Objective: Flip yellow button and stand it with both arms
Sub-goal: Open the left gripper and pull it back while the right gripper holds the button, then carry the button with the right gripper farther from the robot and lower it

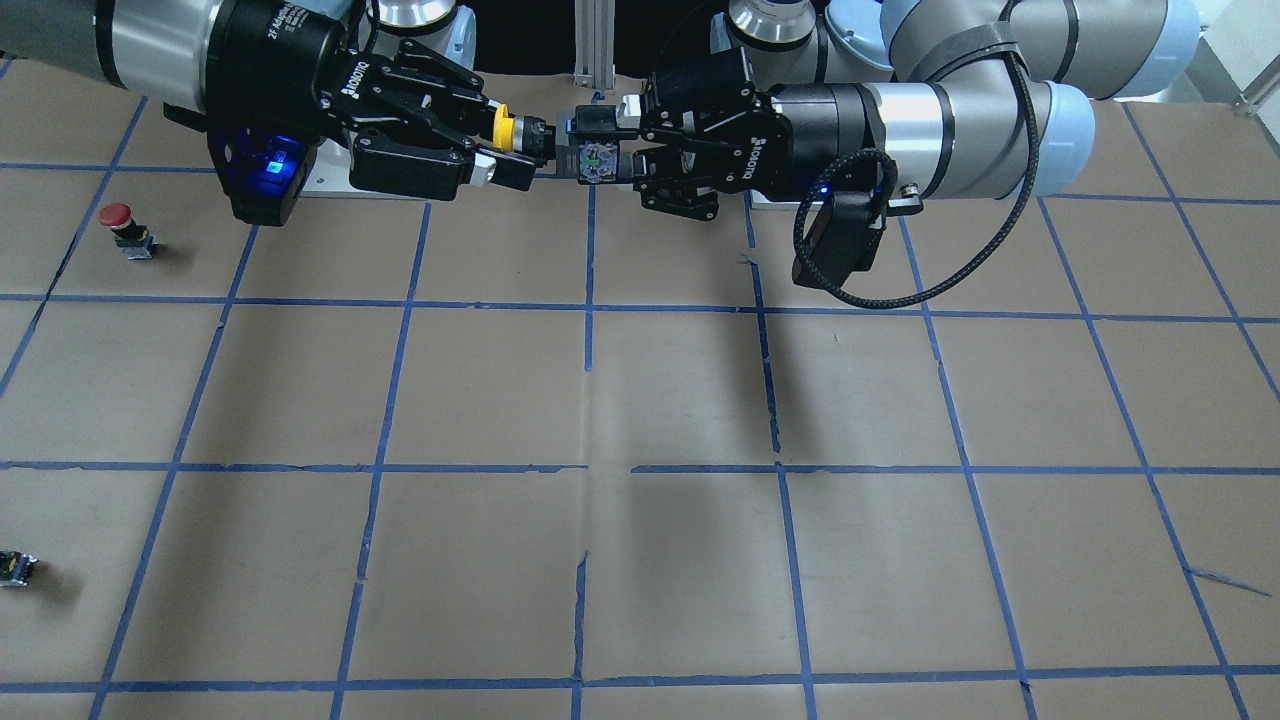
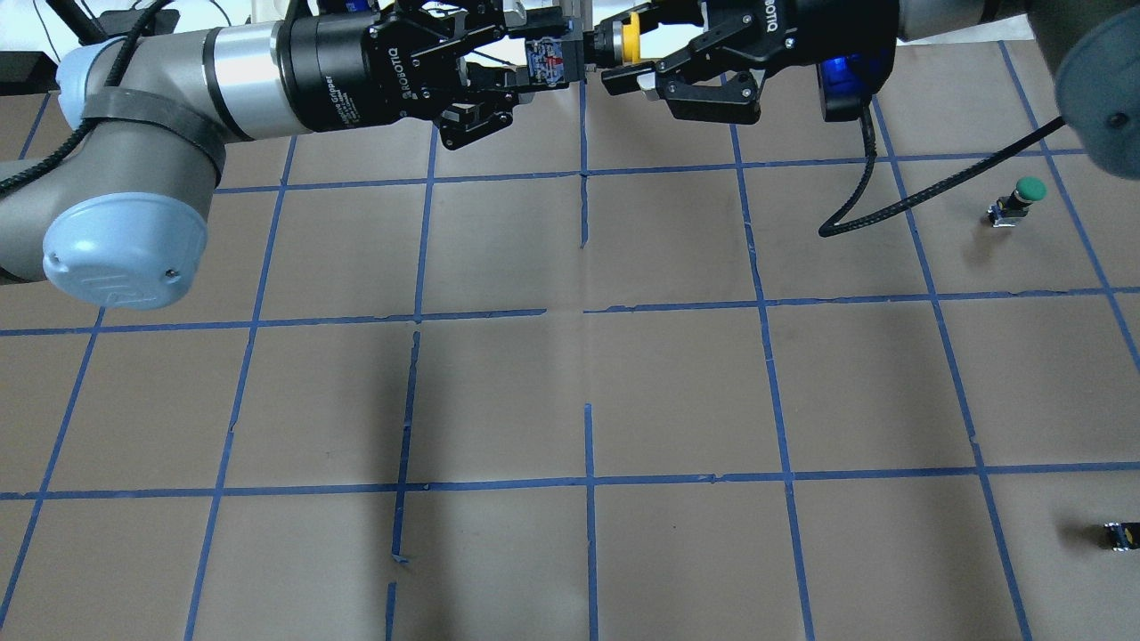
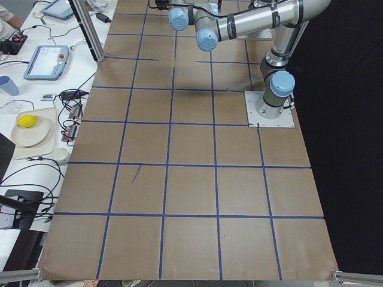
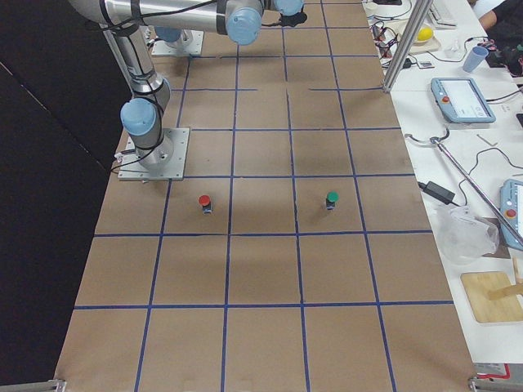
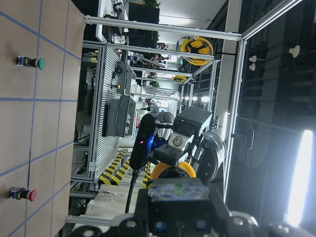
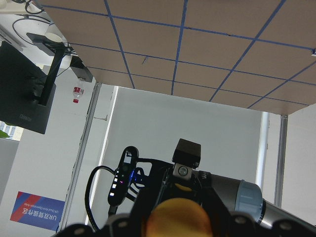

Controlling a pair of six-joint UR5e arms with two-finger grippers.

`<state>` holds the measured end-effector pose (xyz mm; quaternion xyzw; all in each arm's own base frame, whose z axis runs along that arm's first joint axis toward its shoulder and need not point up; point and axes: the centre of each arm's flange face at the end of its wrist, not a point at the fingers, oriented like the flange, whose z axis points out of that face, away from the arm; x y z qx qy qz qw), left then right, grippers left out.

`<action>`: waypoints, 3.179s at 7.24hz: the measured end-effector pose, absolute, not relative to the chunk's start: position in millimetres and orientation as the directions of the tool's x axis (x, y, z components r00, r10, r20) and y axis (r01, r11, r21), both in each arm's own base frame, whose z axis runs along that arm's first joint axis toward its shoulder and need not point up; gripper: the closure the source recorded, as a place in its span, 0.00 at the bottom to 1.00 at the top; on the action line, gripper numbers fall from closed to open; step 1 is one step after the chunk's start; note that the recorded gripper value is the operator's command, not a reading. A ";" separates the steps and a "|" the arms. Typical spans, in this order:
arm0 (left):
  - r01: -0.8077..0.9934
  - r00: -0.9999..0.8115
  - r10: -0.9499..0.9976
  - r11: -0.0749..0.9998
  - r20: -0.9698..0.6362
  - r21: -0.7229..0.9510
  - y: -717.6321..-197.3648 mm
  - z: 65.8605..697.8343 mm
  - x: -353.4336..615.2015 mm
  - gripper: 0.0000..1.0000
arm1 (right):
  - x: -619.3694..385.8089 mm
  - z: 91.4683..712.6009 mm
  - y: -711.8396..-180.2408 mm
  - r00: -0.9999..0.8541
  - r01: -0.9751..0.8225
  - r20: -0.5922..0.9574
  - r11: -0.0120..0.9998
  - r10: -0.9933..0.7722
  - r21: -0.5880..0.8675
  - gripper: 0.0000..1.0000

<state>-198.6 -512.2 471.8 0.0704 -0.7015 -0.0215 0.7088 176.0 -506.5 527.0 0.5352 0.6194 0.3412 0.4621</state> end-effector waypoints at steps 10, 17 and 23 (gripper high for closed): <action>-0.153 -0.225 -0.167 0.979 0.960 0.135 -549.5 449.3 -188.3 0.01 | 90.7 489.7 -520.1 -0.293 0.600 -0.475 0.547 0.830 0.585 0.76; -0.347 -0.800 -0.271 0.937 0.535 -0.043 -575.1 430.2 -143.3 0.01 | -94.9 413.0 -495.5 -0.911 -0.312 -0.282 0.950 -0.301 -0.007 0.81; -0.156 -0.987 -0.154 0.987 0.041 -0.047 -551.5 471.9 -106.6 0.01 | -210.4 322.5 -472.5 -0.507 -0.840 -0.045 0.505 -0.861 -0.200 0.81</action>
